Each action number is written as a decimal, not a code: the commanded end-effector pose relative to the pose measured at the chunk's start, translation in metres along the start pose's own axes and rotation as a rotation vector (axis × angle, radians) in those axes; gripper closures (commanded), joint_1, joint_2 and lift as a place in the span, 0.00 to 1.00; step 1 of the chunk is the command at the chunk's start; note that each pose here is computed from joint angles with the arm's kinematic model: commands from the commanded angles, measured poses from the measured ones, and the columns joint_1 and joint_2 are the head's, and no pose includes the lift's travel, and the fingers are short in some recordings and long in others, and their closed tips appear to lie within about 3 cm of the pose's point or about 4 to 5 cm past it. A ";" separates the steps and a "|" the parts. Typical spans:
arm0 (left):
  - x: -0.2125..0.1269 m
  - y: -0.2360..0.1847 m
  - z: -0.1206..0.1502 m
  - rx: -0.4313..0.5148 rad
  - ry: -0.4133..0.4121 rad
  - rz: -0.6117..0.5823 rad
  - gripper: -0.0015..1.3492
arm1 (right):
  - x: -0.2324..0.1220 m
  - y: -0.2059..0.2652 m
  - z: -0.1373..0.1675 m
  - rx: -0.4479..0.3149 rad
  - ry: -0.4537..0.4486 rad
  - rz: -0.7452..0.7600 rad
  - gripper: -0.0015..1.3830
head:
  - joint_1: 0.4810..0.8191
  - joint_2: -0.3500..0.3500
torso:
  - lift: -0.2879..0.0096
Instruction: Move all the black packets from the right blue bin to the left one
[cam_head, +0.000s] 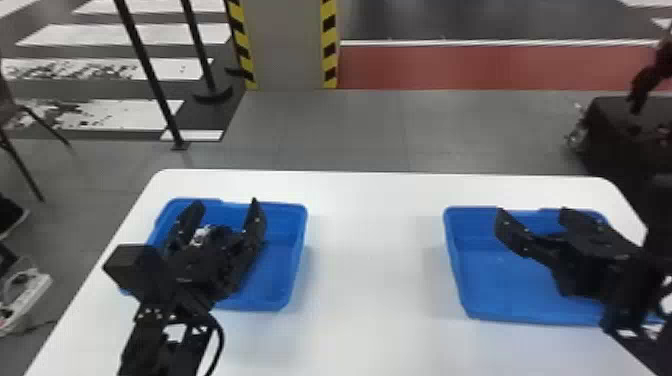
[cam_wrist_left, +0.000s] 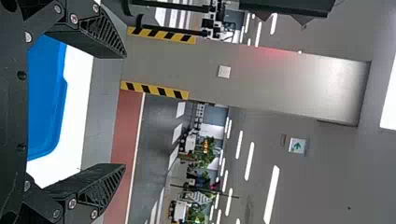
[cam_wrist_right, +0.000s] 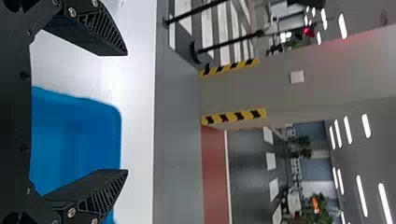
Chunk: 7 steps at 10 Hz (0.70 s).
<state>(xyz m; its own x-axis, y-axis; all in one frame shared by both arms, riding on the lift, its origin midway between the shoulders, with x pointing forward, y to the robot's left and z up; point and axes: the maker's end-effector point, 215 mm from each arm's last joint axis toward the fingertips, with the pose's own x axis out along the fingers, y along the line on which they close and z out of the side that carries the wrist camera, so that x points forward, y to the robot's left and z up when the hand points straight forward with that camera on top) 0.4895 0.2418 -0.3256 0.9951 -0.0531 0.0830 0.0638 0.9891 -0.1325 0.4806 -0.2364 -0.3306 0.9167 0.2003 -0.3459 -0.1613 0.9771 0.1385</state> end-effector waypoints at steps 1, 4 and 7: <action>-0.001 -0.003 0.005 -0.017 -0.018 -0.003 0.16 | 0.007 -0.053 -0.028 0.025 0.058 -0.097 0.10 | 0.63 0.52 | 0.60; 0.001 -0.007 0.021 -0.038 -0.065 -0.006 0.16 | 0.023 -0.121 -0.076 0.060 0.161 -0.211 0.10 | 0.63 0.40 | 0.60; 0.002 -0.009 0.022 -0.039 -0.070 -0.008 0.16 | 0.042 -0.154 -0.115 0.104 0.252 -0.237 0.10 | 0.63 0.30 | 0.60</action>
<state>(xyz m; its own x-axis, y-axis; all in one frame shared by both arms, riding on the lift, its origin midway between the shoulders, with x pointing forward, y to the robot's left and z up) 0.4892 0.2359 -0.3022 0.9869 -0.0506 0.1534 0.0767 0.9826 -0.1693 0.4986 -0.3668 -0.4660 0.8118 -0.0036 -0.5840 0.0868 0.9896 0.1145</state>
